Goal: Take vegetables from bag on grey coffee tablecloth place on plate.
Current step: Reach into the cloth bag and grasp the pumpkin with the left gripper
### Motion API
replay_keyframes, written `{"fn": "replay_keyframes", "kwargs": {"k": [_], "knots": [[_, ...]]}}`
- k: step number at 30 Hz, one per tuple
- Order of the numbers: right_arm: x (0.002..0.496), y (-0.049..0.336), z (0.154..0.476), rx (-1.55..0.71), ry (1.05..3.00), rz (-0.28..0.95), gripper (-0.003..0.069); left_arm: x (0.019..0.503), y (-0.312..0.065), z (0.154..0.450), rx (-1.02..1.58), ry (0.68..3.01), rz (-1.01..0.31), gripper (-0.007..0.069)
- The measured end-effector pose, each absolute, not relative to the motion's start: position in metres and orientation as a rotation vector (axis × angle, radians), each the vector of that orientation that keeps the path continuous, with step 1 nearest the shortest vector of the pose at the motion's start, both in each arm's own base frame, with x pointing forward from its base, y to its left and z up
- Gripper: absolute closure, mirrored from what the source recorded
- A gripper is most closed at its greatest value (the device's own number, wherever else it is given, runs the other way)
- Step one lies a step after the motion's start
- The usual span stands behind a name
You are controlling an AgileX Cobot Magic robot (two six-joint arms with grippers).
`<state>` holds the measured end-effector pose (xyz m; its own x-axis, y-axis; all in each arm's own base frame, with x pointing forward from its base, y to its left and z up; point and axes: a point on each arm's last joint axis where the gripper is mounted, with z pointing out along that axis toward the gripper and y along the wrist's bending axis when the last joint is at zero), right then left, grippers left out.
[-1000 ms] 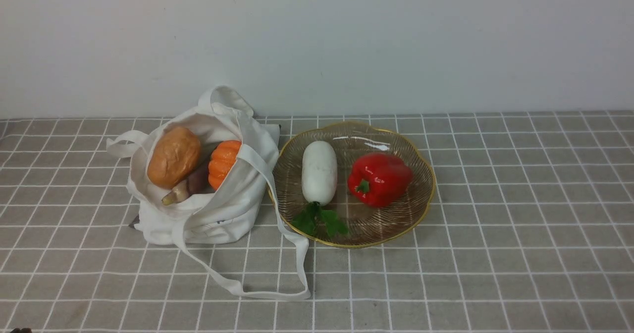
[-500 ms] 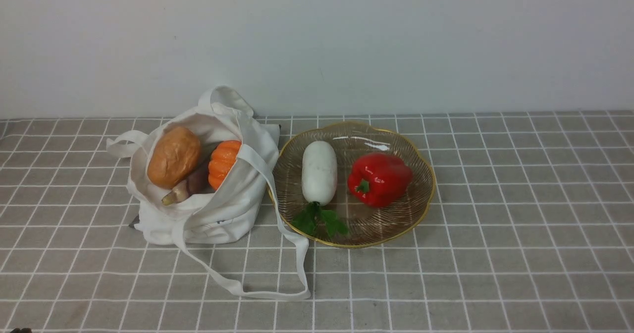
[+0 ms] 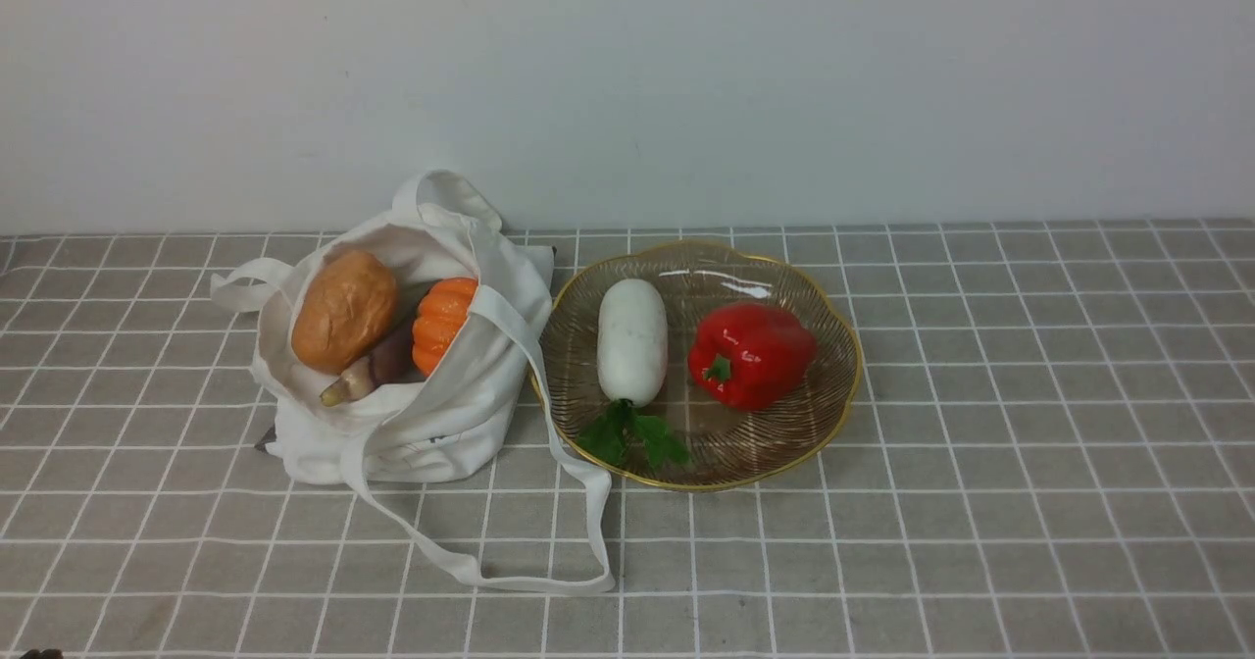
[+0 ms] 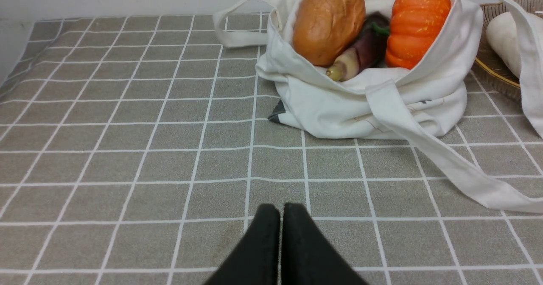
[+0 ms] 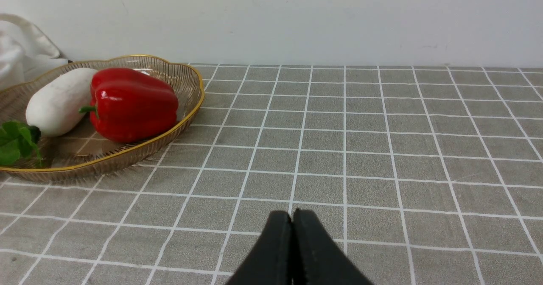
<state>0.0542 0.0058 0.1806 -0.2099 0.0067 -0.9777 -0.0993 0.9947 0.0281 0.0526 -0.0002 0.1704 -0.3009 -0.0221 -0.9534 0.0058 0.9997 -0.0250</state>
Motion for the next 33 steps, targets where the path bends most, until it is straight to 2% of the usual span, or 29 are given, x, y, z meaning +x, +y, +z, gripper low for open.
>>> {"fn": "replay_keyframes", "kwargs": {"k": [13, 15, 17, 18, 19, 22, 25, 28, 33], "knots": [[0.054, 0.006, 0.181, -0.068, 1.78, 0.097, 0.0674, 0.053, 0.0, 0.17, -0.02, 1.876, -0.035, 0.063], [0.054, 0.006, 0.181, -0.068, 1.78, 0.097, 0.0674, 0.053, -0.004, 0.17, -0.139, 1.874, -0.167, 0.063], [0.054, 0.006, 0.181, -0.068, 1.78, 0.097, 0.0674, 0.052, -0.009, 0.171, -0.36, 1.856, -0.416, 0.063], [0.054, 0.006, 0.181, -0.068, 1.78, 0.097, 0.0674, 0.052, -0.01, 0.171, -0.41, 1.848, -0.475, 0.063], [0.054, 0.006, 0.181, -0.068, 1.78, 0.097, 0.0674, 0.052, -0.015, 0.172, -0.591, 1.822, -0.682, 0.063], [0.054, 0.006, 0.181, -0.068, 1.78, 0.097, 0.0674, 0.051, -0.024, 0.177, -0.937, 1.711, -1.098, 0.063], [0.054, 0.006, 0.181, -0.068, 1.78, 0.097, 0.0674, 0.05, -0.029, 0.181, -1.087, 1.627, -1.306, 0.063], [0.054, 0.006, 0.181, -0.068, 1.78, 0.097, 0.0674, 0.05, -0.03, 0.185, -1.144, 1.573, -1.406, 0.063], [0.054, 0.006, 0.181, -0.068, 1.78, 0.097, 0.0674, 0.051, -0.029, 0.188, -1.08, 1.558, -1.381, 0.063]]}}
